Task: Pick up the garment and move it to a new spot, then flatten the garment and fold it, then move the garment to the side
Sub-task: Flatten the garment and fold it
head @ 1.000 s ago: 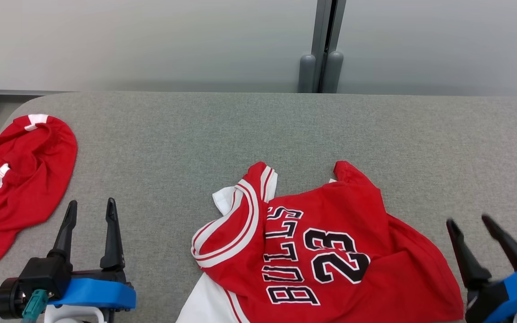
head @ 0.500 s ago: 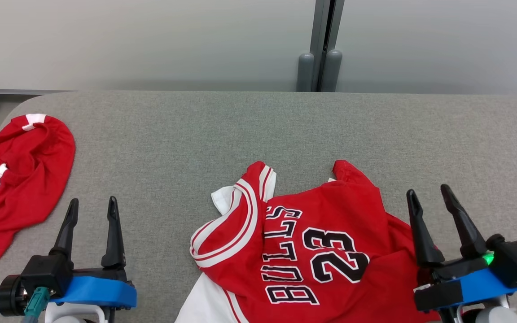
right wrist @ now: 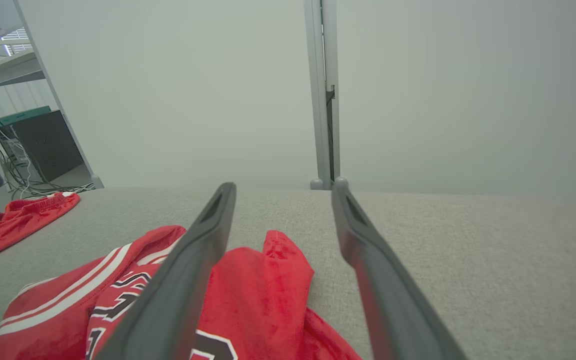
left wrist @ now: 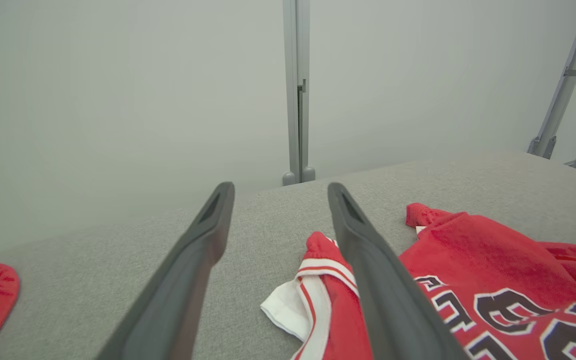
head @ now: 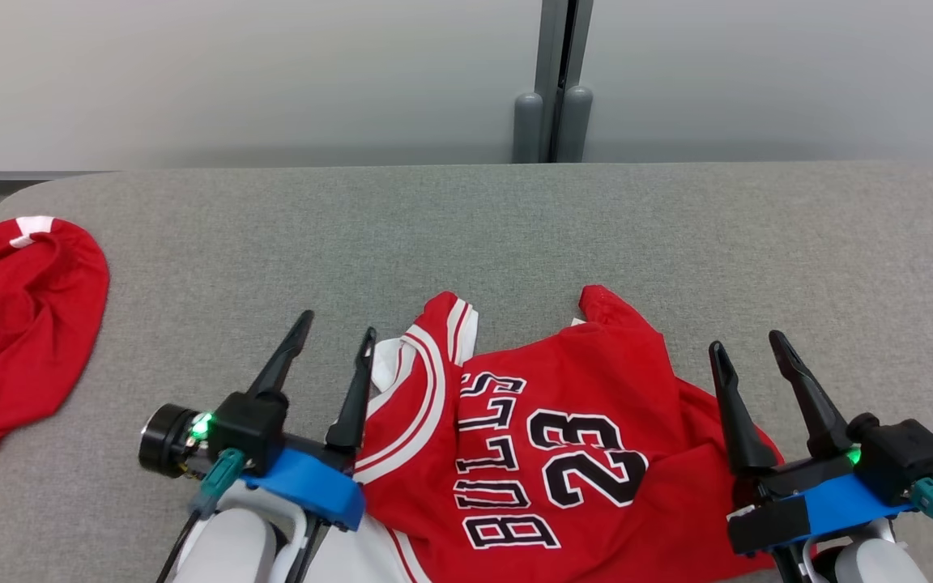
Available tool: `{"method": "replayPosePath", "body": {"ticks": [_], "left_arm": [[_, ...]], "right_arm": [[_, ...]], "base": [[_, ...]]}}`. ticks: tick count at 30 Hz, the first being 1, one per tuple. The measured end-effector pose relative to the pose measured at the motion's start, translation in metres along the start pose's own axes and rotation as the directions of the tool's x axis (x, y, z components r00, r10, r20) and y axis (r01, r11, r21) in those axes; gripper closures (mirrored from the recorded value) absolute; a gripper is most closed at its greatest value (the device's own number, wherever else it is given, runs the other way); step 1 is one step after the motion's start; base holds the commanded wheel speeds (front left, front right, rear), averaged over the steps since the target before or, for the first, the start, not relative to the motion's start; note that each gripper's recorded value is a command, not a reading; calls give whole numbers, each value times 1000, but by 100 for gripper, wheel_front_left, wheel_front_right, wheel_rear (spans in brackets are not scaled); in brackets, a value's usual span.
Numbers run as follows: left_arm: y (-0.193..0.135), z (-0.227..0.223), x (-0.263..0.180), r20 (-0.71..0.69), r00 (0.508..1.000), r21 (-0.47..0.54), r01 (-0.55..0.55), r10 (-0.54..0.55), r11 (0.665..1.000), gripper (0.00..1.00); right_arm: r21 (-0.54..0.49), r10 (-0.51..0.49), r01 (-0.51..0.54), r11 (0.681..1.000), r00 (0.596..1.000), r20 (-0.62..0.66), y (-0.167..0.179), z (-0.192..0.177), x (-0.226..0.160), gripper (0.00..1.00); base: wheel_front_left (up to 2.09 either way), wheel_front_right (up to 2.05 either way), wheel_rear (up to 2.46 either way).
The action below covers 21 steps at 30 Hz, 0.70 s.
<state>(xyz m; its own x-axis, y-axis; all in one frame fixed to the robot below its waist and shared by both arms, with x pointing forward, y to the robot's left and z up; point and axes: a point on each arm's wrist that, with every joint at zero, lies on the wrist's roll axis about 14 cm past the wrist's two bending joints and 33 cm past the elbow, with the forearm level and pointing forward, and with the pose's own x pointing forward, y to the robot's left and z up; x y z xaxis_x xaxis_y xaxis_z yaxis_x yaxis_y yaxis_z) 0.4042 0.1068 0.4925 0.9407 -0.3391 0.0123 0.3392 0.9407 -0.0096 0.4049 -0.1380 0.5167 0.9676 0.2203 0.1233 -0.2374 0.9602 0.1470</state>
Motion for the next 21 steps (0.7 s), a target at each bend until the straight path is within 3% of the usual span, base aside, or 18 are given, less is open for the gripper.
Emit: {"method": "replayPosePath", "body": {"ticks": [4,8,14,19,21], "left_arm": [[-31,-17,15,-97,988,-2,122,-122,993,0],[-49,-52,19,-261,944,-19,204,-202,979,0],[-55,-107,6,-496,834,-34,260,-242,965,0],[-57,-133,-8,-585,770,-58,271,-252,961,0],[-57,-133,-5,-580,774,-57,272,-254,961,100]], "right_arm": [[-1,-3,3,1000,1000,-18,-1,-5,-3,0],[-6,-23,23,1000,999,-33,-9,-10,-5,0],[-10,-58,57,998,997,-58,-21,-18,-8,0],[-9,-68,67,998,995,-69,-24,-22,-8,0],[-9,-68,67,998,995,-70,-24,-22,-7,0]], "base": [[0,0,0],[0,0,0],[0,0,0],[0,0,0],[0,0,0]]}}
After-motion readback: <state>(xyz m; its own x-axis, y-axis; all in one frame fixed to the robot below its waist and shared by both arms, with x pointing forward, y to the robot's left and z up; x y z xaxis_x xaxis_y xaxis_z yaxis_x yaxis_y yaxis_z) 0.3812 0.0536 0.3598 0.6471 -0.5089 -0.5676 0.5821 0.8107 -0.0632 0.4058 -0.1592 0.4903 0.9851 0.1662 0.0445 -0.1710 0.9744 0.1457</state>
